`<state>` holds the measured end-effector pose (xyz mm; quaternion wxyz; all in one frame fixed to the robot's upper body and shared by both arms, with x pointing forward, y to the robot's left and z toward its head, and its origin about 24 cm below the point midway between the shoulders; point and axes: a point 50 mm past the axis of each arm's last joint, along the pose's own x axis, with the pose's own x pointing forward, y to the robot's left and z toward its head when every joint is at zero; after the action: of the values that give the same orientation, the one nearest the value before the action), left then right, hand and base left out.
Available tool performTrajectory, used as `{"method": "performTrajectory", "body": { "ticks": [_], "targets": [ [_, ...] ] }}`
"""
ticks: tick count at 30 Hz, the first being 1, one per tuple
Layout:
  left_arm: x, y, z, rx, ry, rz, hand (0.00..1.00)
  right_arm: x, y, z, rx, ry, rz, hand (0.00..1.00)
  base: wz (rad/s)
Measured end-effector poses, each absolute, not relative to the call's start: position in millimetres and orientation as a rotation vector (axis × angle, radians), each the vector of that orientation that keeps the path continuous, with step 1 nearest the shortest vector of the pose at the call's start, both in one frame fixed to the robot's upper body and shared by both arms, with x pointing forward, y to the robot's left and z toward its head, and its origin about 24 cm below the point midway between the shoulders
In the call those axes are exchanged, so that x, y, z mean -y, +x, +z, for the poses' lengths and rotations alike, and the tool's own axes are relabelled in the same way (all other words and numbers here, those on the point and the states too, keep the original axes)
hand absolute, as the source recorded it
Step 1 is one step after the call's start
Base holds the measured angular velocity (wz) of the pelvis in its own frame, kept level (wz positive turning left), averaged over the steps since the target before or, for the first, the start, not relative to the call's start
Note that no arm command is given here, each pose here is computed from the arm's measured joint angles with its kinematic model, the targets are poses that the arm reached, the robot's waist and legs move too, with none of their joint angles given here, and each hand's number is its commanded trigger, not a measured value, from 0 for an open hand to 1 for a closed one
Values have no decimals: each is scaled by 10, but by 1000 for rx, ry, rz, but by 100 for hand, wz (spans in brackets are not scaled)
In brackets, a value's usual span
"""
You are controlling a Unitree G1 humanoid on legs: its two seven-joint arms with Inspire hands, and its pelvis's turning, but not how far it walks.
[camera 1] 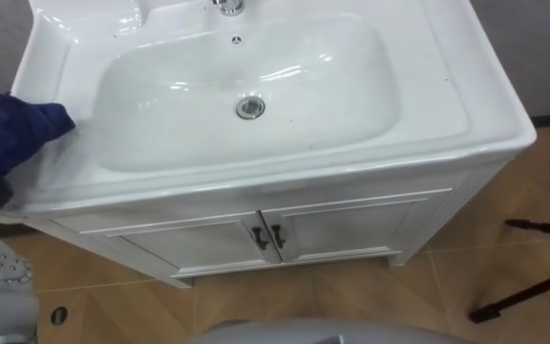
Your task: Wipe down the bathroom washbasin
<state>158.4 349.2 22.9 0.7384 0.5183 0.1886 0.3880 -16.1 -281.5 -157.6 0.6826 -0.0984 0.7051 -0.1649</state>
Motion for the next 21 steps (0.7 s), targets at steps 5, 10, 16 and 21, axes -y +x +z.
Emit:
{"method": "performTrajectory", "body": {
  "ticks": [5,10,16,21],
  "targets": [
    [-3488,1609,248,-403,1153,852,100,2814,-163,-1576,-1582,-220,-368,0,-3],
    [-3486,1624,255,-400,1150,855,100,2812,-164,-1578,-1584,-213,-370,0,-3],
    [-3484,1646,277,-395,1192,854,75,2810,-171,-1578,-1587,-215,-370,0,-1],
    [-3479,1688,313,-384,1235,857,0,2810,-200,-1576,-1606,-218,-376,0,-1]
  ]
}}
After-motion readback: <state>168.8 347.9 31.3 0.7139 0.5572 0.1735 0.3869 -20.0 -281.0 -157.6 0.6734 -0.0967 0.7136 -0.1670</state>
